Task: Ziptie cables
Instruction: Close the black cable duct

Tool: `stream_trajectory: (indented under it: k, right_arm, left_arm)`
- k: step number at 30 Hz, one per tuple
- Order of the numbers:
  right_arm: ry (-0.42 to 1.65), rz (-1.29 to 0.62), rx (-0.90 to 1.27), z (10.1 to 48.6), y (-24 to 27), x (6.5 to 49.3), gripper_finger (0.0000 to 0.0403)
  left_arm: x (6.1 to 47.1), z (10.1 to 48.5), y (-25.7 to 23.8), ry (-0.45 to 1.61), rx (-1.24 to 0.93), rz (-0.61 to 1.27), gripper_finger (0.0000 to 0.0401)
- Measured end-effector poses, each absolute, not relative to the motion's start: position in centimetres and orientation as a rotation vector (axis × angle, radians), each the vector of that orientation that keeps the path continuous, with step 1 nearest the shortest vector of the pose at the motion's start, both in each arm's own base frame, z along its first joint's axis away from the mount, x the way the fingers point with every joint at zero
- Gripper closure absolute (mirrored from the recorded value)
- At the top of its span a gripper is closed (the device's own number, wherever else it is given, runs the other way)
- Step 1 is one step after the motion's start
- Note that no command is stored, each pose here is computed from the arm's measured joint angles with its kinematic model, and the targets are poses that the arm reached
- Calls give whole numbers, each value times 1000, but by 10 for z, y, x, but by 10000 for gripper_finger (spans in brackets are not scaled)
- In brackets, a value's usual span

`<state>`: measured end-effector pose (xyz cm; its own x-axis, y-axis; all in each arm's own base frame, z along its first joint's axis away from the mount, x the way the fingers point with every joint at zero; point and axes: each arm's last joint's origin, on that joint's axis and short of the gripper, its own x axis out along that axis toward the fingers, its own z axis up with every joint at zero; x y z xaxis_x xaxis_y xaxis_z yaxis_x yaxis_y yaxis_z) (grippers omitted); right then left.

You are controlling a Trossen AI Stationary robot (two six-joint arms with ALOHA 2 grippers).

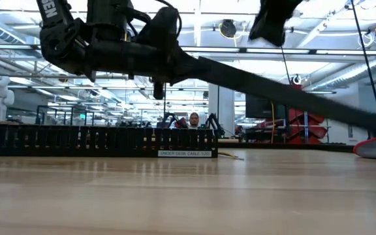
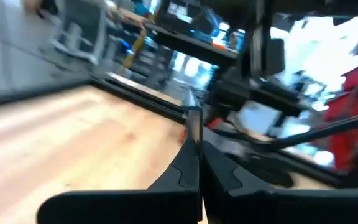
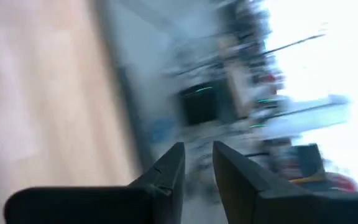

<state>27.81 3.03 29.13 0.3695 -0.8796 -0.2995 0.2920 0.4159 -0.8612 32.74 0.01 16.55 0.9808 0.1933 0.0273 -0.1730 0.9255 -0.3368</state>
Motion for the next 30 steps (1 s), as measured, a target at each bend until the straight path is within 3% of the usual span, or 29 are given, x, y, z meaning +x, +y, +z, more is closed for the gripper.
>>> stream_trajectory:
  k: [3, 7, 14, 21, 25, 30]
  right_arm:
    - [752, -924, -903, 301, 61, 266, 338]
    - [622, -852, -851, 300, 98, 254, 354]
    - [755, -512, -838, 261, 145, 248, 364]
    - [390, -827, -806, 233, 158, 240, 370]
    - [320, -921, -618, 212, 135, 242, 397]
    - [310, -1015, -522, 174, 109, 246, 400]
  left_arm:
    - [327, 168, 10, -95, -432, 175, 400]
    - [327, 170, 17, -119, -498, 187, 400]
    - [327, 170, 25, -133, -574, 196, 401]
    - [326, 170, 31, -145, -642, 202, 401]
    - [326, 170, 34, -140, -641, 191, 401]
    - [325, 169, 39, -133, -620, 194, 401]
